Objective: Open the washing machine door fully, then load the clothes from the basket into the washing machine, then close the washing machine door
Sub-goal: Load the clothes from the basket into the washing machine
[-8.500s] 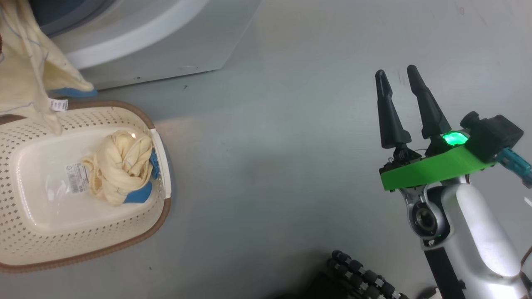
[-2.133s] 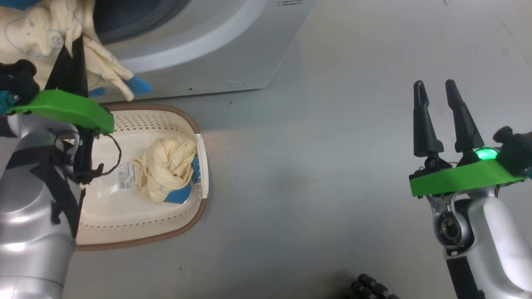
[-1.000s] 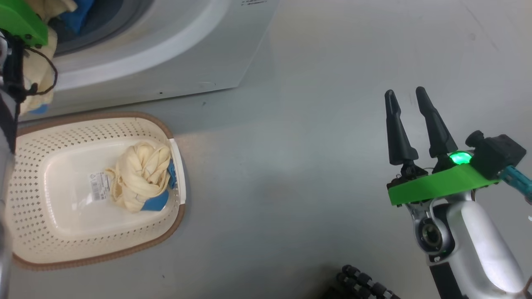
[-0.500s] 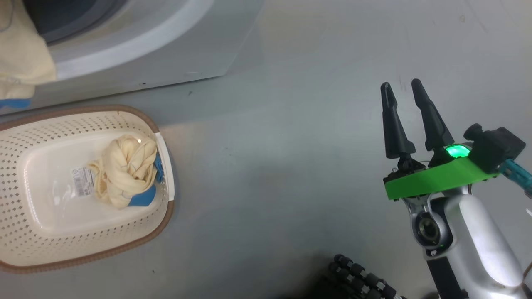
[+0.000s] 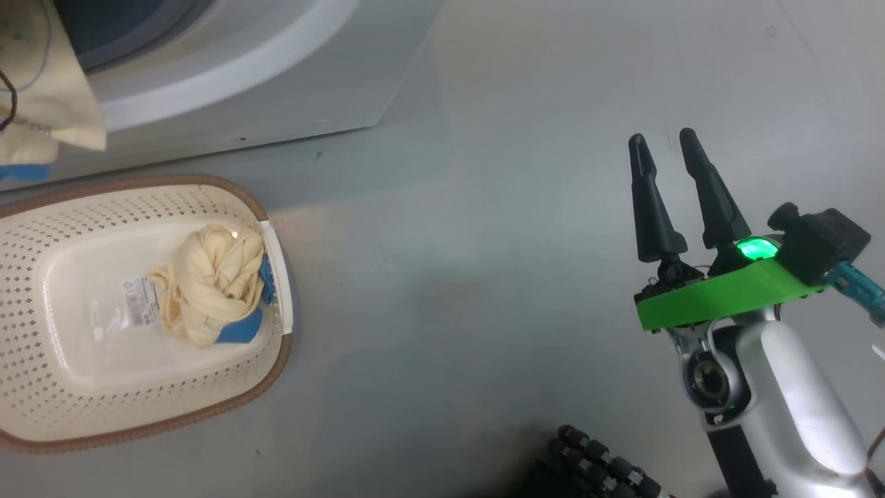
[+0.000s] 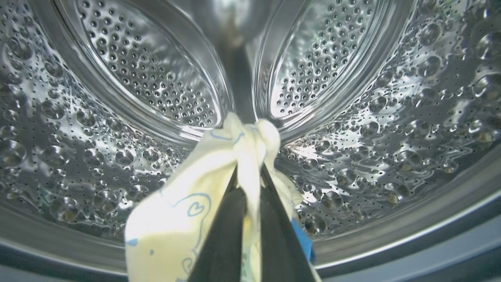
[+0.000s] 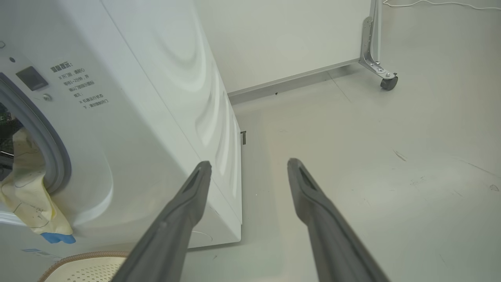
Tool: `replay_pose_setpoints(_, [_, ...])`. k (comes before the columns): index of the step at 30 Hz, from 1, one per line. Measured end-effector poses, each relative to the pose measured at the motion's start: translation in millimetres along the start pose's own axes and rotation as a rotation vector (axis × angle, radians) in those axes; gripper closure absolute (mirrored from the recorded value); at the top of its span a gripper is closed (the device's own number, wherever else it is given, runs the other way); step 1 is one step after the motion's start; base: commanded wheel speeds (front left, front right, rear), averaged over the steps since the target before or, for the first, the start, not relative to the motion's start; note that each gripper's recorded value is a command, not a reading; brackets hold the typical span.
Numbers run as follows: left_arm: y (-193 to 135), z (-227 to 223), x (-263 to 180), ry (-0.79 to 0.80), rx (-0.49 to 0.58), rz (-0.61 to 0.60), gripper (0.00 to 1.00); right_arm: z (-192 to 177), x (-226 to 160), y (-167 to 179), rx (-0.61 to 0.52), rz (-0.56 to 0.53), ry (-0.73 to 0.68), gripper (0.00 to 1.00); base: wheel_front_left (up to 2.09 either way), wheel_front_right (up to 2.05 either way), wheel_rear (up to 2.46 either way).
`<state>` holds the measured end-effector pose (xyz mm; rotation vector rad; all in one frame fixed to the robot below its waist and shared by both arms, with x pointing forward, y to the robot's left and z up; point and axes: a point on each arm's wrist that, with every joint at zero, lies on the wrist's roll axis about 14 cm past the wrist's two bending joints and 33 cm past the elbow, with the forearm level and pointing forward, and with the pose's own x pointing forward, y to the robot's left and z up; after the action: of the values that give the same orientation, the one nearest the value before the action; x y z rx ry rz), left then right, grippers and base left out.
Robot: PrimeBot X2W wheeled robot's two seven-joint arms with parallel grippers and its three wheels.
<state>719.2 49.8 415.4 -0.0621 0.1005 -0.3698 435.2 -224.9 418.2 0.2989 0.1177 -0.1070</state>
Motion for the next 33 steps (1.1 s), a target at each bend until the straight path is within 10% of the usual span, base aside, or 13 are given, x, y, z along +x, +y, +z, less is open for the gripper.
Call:
replay_pose_setpoints(3, [0.4,-8.2,-0.2,0.063,0.011,0.005,0.98,1.1,-0.1,1.3,0.002,0.003,-0.003,0.0,0.0,0.0,0.0])
replay_pose_setpoints(7, [-0.4,-20.0,-2.4,0.163,0.022,0.006,0.07,2.6,0.1,3.5,0.005,0.01,-0.007,0.0,0.0,0.0,0.0])
replay_pose_setpoints(8, [-1.0,-20.6,-2.8,0.17,0.025,0.005,0.0,2.8,0.1,4.2,0.006,0.012,-0.008,0.0,0.0,0.0,0.0])
replay_pose_setpoints(33, [-24.8,2.6,-22.8,0.08,-0.118,-0.022,0.0,18.6,-0.3,15.3,0.013,0.044,-0.052,0.0,0.0,0.0,0.0])
